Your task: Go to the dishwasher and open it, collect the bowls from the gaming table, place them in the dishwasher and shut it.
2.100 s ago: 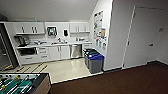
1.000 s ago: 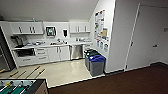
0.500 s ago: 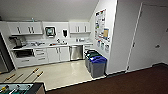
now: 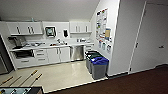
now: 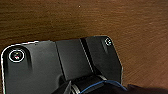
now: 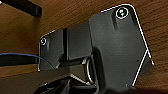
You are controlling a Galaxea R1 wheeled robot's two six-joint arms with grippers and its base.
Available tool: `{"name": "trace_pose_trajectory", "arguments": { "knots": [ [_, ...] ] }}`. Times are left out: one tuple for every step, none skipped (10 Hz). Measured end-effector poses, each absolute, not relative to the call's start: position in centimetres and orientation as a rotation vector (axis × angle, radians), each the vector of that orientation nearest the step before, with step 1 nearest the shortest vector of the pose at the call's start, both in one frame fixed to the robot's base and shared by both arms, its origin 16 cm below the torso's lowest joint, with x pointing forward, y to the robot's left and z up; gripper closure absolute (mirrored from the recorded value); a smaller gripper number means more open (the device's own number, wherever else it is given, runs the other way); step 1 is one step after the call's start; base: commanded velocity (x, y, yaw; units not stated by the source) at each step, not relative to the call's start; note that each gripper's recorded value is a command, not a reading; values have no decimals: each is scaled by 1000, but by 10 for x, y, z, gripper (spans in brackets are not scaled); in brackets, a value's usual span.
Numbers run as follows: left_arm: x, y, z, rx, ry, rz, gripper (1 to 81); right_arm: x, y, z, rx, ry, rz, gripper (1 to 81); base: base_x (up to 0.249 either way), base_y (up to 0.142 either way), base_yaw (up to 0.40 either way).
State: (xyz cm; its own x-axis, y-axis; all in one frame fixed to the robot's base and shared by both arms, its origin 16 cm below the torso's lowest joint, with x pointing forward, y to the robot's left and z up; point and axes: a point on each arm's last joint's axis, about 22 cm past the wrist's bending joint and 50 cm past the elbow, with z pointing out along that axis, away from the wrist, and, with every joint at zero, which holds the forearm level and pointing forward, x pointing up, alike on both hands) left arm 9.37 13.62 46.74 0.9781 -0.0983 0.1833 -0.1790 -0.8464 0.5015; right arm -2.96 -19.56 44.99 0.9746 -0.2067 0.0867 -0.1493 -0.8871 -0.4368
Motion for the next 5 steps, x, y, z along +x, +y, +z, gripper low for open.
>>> {"name": "trace_pose_trajectory", "arguments": {
  "knots": [
    [92, 140, 468, 2588, -164, 216, 10, -25, -196, 450, -2684, 221, -173, 10, 146, 0, 0],
    [86, 143, 467, 2592, -123, 224, 10, -17, -196, 450, -2686, 178, -167, 10, 146, 0, 0],
    [79, 146, 467, 2595, -93, 224, 10, -9, -196, 450, -2687, 149, -167, 10, 146, 0, 0],
    [76, 147, 466, 2596, -83, 224, 10, -8, -195, 450, -2687, 138, -166, 10, 146, 0, 0],
    [74, 148, 466, 2597, -81, 222, 10, -7, -195, 451, -2687, 137, -166, 10, 146, 0, 0]
  ]
}}
